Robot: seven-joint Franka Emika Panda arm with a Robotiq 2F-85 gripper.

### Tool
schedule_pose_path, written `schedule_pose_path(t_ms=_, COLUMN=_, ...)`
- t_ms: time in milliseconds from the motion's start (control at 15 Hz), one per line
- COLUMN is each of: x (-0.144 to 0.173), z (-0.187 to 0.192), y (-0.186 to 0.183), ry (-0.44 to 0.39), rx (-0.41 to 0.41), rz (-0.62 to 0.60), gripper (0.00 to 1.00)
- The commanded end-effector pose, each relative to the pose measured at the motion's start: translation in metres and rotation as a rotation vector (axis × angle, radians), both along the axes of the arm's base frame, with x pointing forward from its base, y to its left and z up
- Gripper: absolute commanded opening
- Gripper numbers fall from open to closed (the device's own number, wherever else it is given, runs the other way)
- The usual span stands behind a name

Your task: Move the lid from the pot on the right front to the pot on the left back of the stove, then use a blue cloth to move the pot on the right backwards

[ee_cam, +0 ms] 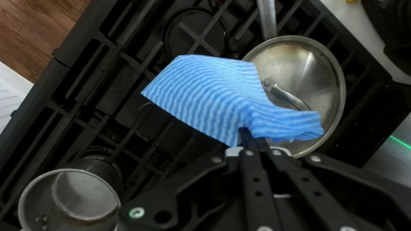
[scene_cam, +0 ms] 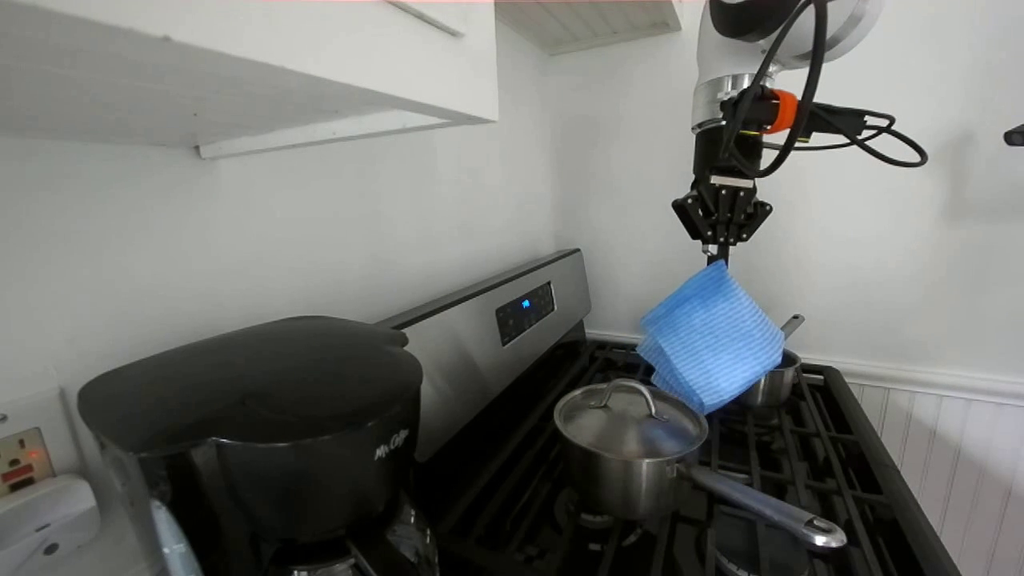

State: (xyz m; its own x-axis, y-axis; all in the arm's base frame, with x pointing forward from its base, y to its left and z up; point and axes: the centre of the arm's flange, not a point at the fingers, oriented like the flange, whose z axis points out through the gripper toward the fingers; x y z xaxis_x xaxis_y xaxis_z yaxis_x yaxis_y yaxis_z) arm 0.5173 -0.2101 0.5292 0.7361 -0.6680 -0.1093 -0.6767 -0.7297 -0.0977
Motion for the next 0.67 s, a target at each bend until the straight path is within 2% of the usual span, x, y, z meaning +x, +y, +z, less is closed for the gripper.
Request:
schedule_pose_path(t_ms=0, x=0.013, z=0.003, y=-0.028, ry=0.019, rx=0.009, rz=-0.059, gripper=0.0)
schedule_pose_path(t_ms=333, x=0.017, z=-0.004, y=-0.087, ry=0.065, rx=0.056, rz=-0.088, gripper=0.0)
schedule_pose_path(t_ms=600, x=0.023, z=-0.03, y=-0.128, ry=0.091, rx=0.09, rz=-0.112, gripper=0.0)
